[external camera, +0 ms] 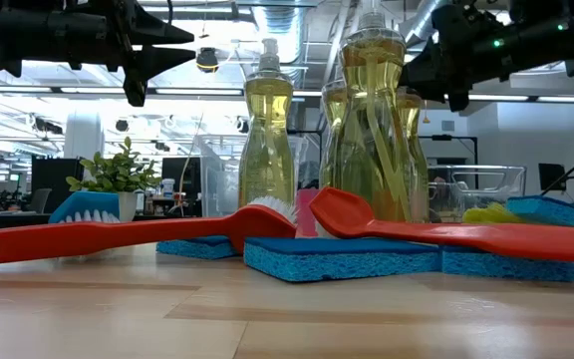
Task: Pick & Place Kitchen Sink Supplies
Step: Put the transparent soap dispenser into the transparent container
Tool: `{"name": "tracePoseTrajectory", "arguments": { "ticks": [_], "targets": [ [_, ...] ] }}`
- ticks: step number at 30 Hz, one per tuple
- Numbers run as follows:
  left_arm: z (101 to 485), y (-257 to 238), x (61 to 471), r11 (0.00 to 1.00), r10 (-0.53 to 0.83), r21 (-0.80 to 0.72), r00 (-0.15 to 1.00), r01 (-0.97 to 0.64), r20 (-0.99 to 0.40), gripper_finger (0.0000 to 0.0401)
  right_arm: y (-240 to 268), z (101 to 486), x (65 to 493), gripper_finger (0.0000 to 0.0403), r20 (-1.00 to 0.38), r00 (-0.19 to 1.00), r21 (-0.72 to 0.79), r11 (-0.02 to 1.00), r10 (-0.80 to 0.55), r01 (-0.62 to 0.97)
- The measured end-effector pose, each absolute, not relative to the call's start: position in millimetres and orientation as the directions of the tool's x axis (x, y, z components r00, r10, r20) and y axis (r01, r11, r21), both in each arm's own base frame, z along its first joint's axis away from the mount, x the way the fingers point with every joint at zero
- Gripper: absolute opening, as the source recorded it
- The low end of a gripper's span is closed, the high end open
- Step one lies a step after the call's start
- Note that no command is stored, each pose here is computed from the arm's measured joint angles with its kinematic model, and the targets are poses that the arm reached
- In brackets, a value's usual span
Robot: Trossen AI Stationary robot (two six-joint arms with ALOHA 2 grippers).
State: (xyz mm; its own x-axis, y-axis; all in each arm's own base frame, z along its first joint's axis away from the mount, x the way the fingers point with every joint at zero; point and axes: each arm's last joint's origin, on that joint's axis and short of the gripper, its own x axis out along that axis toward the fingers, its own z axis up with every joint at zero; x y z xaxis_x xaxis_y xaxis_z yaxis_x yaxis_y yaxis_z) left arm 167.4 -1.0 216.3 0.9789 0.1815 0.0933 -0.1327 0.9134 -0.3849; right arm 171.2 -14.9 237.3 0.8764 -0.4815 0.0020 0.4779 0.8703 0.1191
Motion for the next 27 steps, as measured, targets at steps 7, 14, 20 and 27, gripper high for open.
{"name": "tracePoseTrajectory", "arguments": {
  "ticks": [7, 14, 20, 27],
  "targets": [
    [216.3, -1.0, 167.4, 0.913, 0.182, -0.385, 0.979, -0.133, 0.093, 0.0116, -14.9, 261.9, 175.4, 0.0113, -0.045, 0.877, 0.049, 0.876, -0.479, 0.481],
    [216.2, -1.0, 167.5, 0.913, 0.181, -0.385, 0.979, -0.132, 0.093, 0.0116, -15.0, 289.0, 175.7, 0.0132, -0.078, 0.874, 0.029, 0.875, -0.481, 0.484],
    [216.2, -1.0, 167.5, 0.913, 0.181, -0.385, 0.979, -0.132, 0.093, 0.0116, -15.0, 309.9, 174.0, 0.0108, -0.080, 0.873, 0.026, 0.875, -0.481, 0.484],
    [216.2, -1.0, 167.5, 0.913, 0.181, -0.385, 0.979, -0.133, 0.093, 0.0116, -14.9, 340.9, 168.9, 0.0126, -0.057, 0.875, 0.018, 0.876, -0.481, 0.483]
  ]
}}
